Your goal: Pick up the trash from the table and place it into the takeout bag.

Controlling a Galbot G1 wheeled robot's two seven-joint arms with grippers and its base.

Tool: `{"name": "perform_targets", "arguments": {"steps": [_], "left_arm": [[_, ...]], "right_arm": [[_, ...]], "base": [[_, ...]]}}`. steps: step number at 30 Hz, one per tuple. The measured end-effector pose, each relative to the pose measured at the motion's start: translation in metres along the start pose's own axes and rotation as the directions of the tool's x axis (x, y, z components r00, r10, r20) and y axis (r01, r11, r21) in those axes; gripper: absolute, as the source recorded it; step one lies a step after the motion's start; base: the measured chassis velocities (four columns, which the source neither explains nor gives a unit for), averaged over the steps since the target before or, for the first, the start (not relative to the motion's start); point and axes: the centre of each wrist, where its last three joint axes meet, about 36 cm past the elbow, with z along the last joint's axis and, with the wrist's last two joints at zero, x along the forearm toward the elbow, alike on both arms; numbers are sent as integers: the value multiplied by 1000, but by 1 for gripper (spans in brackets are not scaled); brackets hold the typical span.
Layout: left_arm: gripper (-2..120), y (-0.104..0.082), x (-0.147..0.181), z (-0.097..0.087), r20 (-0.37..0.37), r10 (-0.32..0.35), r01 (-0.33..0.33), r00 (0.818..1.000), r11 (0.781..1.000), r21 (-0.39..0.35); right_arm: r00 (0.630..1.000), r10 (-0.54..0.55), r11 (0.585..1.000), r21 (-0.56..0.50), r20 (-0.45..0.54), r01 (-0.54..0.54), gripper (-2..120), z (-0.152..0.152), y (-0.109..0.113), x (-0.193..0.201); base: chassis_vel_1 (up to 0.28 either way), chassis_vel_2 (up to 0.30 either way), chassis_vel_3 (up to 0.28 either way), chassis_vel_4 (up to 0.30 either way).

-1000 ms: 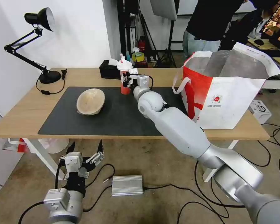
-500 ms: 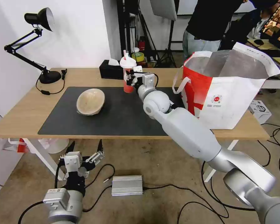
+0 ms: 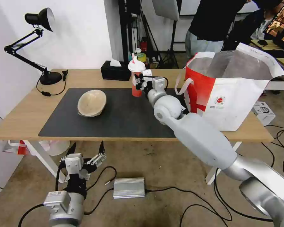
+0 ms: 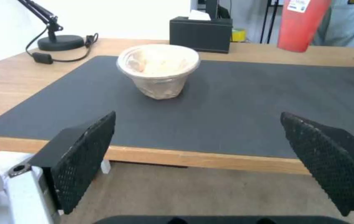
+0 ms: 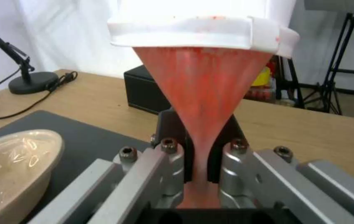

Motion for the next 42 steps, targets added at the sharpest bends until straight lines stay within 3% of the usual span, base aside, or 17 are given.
{"name": "perform_targets", "arguments": {"steps": [14,31,42], "left_arm": [[98,-2,-2,4,-5,6,-6,1000,1000,3],[98,-4,-2,6,-5,7,-7,1000,1000,-13],[98,-4,-2,9,0,8,-8,1000,1000,-19]], "right_arm": [[1000,5,1000,-5,7,-5,5,-6,-17,23],[1000,-5,1000,-22,-4,5,5,-1,-16,51],[1000,16,999,-28,14,-16,5,-13,-32,71]], "base": [[0,0,0,0],[0,0,0,0],[0,0,0,0]]}}
